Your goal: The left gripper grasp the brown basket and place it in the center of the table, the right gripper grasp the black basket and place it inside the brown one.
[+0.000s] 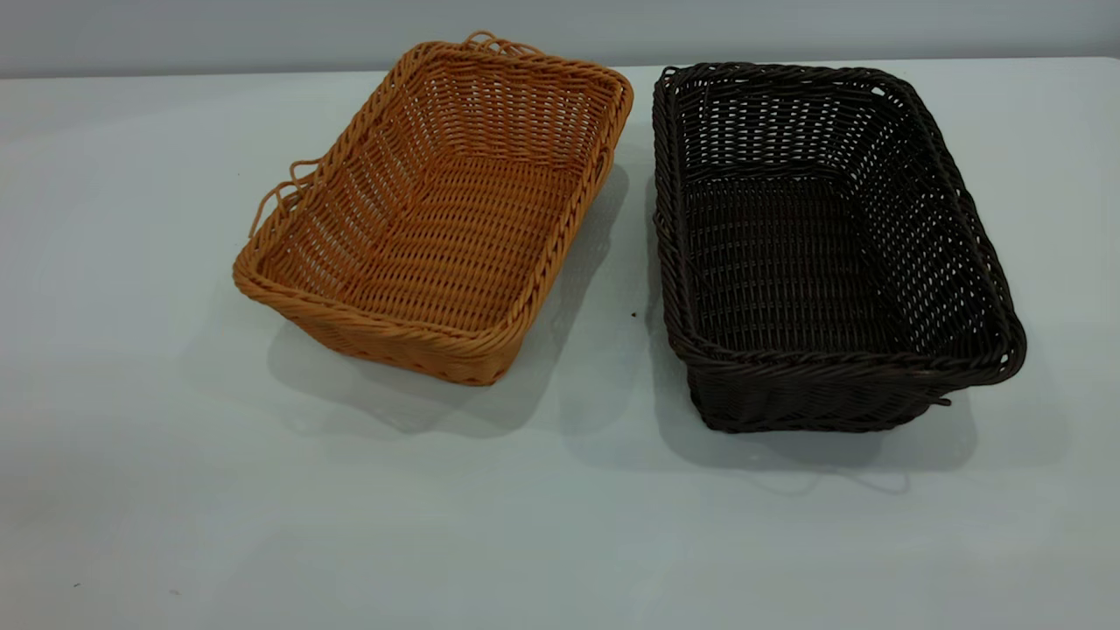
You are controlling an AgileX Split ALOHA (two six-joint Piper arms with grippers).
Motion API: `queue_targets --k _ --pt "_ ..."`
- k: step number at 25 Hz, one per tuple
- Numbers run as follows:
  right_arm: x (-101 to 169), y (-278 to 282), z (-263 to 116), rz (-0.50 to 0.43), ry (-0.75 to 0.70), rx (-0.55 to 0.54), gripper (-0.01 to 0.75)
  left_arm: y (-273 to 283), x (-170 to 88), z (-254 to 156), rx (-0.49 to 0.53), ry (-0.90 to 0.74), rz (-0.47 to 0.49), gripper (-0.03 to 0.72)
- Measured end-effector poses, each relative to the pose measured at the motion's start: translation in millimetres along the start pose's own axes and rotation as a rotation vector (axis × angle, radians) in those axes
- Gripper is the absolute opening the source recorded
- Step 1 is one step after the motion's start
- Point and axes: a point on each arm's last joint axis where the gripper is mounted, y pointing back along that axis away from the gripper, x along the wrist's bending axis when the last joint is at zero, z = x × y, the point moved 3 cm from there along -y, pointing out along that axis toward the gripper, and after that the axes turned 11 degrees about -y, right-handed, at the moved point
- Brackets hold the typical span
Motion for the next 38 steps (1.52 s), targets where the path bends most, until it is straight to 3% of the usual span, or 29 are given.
queue_targets --k 30,34,38 --pt "0 0 0 -0.001 0.0 0.0 0.553 1 1 1 -0.003 -0.002 0.006 0.584" --pt "0 0 0 0.0 0.0 0.0 0.553 7 7 23 -0.031 -0.009 0.028 0.584" --pt "0 0 0 0.0 0.0 0.0 0.553 -9 12 61 0.014 -0.012 0.006 0.584"
